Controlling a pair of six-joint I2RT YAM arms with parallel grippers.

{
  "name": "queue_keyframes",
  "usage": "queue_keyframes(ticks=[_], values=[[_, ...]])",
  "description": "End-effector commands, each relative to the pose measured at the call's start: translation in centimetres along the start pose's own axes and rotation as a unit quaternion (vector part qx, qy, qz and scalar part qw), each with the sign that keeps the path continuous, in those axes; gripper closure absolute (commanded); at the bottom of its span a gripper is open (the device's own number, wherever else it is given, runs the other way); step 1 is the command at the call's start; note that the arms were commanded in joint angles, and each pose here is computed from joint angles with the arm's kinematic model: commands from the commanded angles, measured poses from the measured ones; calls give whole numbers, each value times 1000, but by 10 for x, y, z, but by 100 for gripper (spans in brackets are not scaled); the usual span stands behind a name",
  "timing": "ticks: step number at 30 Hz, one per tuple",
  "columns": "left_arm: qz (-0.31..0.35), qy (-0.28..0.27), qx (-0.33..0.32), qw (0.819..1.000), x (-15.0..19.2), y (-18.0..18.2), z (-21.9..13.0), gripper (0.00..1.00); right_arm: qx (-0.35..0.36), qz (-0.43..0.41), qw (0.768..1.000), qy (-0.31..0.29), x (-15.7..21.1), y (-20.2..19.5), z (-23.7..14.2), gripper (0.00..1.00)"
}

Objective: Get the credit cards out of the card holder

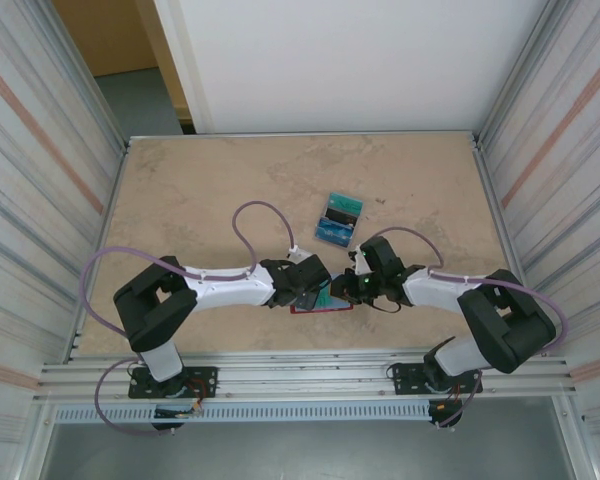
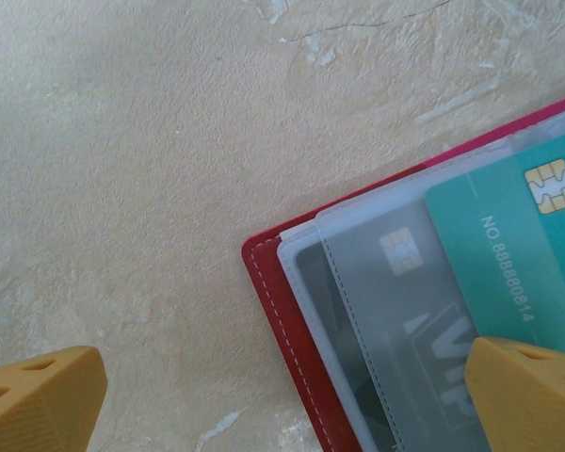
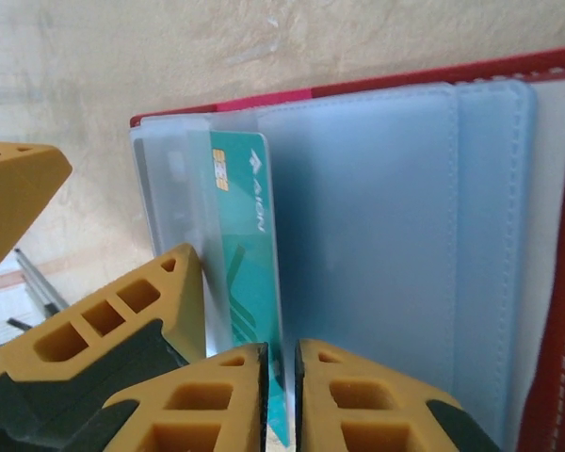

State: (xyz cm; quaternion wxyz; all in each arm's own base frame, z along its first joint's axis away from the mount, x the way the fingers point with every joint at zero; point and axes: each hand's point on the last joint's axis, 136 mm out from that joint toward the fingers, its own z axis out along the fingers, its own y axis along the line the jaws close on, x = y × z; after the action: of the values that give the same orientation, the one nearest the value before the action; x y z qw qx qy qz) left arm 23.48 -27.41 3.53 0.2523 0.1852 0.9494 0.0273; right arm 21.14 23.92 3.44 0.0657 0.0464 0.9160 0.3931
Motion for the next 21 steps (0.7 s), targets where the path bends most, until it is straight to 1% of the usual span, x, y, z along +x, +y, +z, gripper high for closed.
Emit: queue_keyframes(ticks=[1,5,16,19,21], values=[[13,36,-17,999,23,7,9,1,-64,-4,998,2,-2,19,-2,81],[10,42,-15,999,26,6,11,1,-78,-8,997,4,-2,23,-1,80],[6,42,-7,999,26,3,12,1,-62,1,998,7,-4,13,8,80],[5,42,-7,999,26,3,12,1,-61,2,998,6,-6,12,11,81],[5,41,-6,999,25,2,12,1,-59,1,998,6,-8,12,12,84]])
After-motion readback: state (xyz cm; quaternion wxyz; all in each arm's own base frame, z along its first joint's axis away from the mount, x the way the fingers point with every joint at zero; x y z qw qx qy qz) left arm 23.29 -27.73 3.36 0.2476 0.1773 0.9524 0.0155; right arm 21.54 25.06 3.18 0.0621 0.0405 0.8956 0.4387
